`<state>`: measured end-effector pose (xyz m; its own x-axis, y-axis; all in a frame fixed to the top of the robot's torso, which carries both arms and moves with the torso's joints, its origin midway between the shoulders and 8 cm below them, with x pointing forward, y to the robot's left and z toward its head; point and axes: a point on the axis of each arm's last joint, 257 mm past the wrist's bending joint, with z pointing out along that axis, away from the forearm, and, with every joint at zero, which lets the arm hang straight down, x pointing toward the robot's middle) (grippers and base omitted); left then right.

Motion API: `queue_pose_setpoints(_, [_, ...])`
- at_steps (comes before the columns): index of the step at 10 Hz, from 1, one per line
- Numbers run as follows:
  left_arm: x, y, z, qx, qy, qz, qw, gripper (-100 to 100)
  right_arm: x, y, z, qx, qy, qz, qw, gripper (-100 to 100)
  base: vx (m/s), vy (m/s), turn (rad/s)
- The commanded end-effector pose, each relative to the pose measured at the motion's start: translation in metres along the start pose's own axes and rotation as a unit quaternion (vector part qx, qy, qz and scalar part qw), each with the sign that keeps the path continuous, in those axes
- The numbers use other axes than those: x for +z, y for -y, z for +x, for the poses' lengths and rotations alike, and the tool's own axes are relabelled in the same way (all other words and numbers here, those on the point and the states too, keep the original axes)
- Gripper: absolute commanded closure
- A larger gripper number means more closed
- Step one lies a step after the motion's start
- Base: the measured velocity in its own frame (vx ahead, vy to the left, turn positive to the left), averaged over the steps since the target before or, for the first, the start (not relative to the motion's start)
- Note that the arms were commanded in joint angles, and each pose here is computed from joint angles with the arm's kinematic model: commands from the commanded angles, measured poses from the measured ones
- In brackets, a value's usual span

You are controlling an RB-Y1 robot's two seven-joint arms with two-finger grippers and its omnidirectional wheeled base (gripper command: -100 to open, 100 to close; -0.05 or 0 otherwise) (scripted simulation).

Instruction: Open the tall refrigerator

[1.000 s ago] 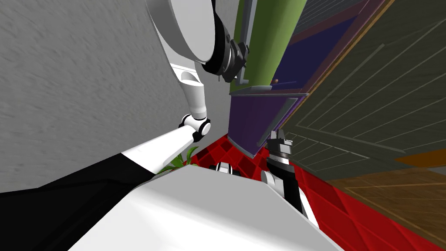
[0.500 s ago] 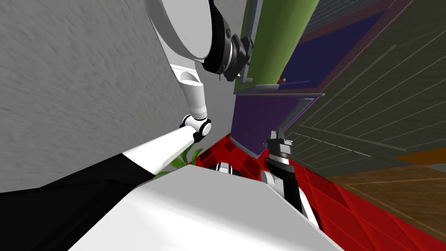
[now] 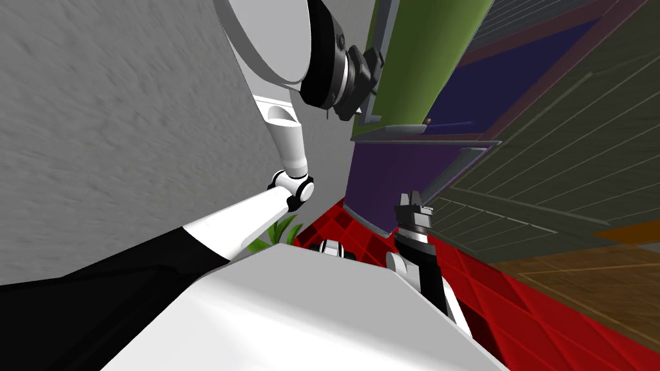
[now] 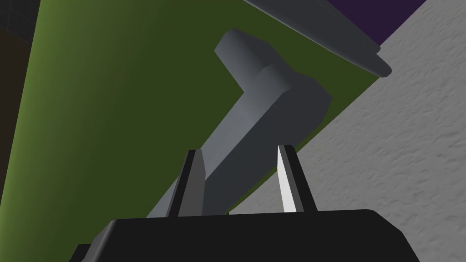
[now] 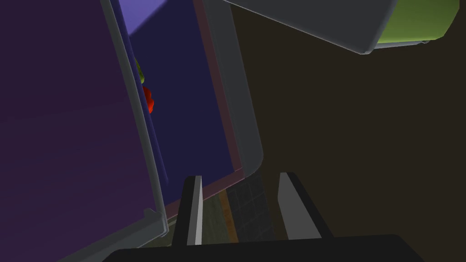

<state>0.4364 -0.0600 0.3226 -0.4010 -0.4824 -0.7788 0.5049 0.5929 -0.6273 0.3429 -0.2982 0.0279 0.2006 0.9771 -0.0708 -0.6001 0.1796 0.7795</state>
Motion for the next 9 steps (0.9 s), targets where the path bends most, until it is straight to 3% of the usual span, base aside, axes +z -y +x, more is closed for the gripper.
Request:
queue_pose_setpoints(1, [-0.003,0.007,-0.002,-0.004,-0.001,0.015,0.9999,100,0.000,0.000,0.000,0.000,0.000,0.000,1.0000,0,0.075,0.187,-0.054])
queue_pose_setpoints(7, [-0.009,0.026,0.012,-0.006,-0.026,0.048,0.9985,100,0.000,0.000,0.000,0.000,0.000,0.000,1.0000,0,0.075,0.200,-0.057])
queue_pose_setpoints(8, [-0.014,0.032,0.010,-0.002,-0.034,0.043,0.9985,-100,0.000,0.000,0.000,0.000,0.000,0.000,1.0000,0,0.046,0.082,-0.025])
queue_pose_setpoints(9, [-0.017,0.036,0.006,-0.002,-0.034,0.042,0.9985,-100,0.000,0.000,0.000,0.000,0.000,0.000,1.0000,0,0.036,-0.032,0.014])
